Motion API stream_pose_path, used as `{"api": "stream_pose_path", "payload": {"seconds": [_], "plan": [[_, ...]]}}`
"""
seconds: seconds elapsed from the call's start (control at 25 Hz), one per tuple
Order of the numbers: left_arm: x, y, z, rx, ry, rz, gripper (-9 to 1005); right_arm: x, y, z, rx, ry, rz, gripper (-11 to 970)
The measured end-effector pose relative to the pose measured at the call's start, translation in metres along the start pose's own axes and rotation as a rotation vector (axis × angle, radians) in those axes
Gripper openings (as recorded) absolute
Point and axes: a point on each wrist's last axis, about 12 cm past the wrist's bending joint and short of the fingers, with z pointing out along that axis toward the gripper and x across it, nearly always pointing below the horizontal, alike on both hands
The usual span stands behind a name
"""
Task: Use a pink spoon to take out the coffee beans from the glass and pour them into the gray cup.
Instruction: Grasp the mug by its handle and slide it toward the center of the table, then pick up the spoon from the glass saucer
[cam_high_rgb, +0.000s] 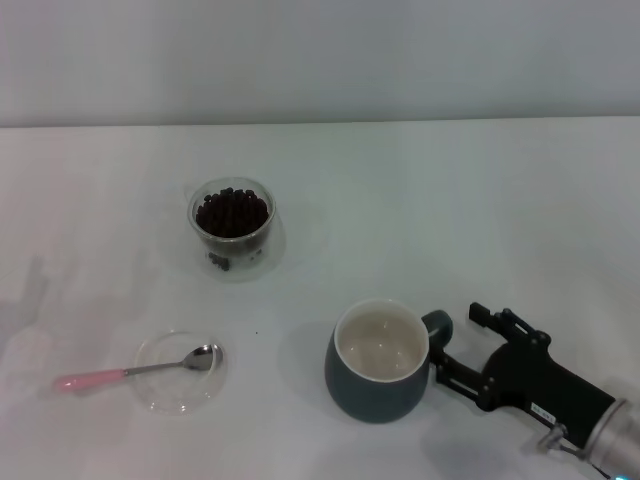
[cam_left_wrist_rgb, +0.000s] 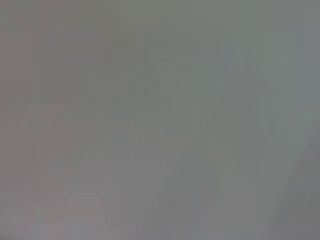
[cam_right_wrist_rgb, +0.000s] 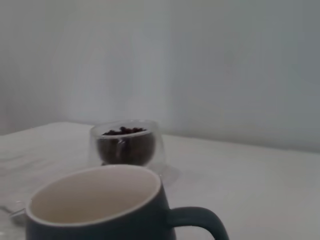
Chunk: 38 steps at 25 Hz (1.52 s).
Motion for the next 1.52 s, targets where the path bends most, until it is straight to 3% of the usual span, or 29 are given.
{"api": "stream_pose_path", "payload": {"seconds": [0.12, 0.36, 0.6, 0.76, 0.96, 1.24, 1.52], "plan": [[0.0, 0.0, 0.0, 0.001, -0.001, 0.0, 714, 0.0, -0.003, -0.007, -0.016, -0.01, 0.033, 775], [0.0, 0.0, -0.001, 0.002, -0.004, 0.0, 713, 0.004, -0.008, -0.025, -0.009, -0.023, 0.062, 869], [0.0, 0.001, -0.004, -0.003, 0.001, -0.008, 713, 0.003, -0.016, -0.05, -0.05, -0.044, 0.114, 867], [0.001, 0.012, -0.022, -0.001, 0.043, -0.157, 714, -0.002, -0.028, -0.071, 0.014, -0.111, 0.135, 865], [-0.003, 0.026, -0.048, 0.002, 0.116, -0.443, 714, -0.019, -0.044, -0.076, 0.212, -0.299, 0.063, 863], [0.007, 0.016, -0.052, 0.075, 0.284, -0.628, 713, -0.041, -0.052, -0.061, 0.375, -0.467, -0.05, 861], [0.023, 0.003, -0.059, 0.058, 0.329, -0.726, 713, -0.05, -0.054, -0.053, 0.397, -0.504, -0.085, 860]]}}
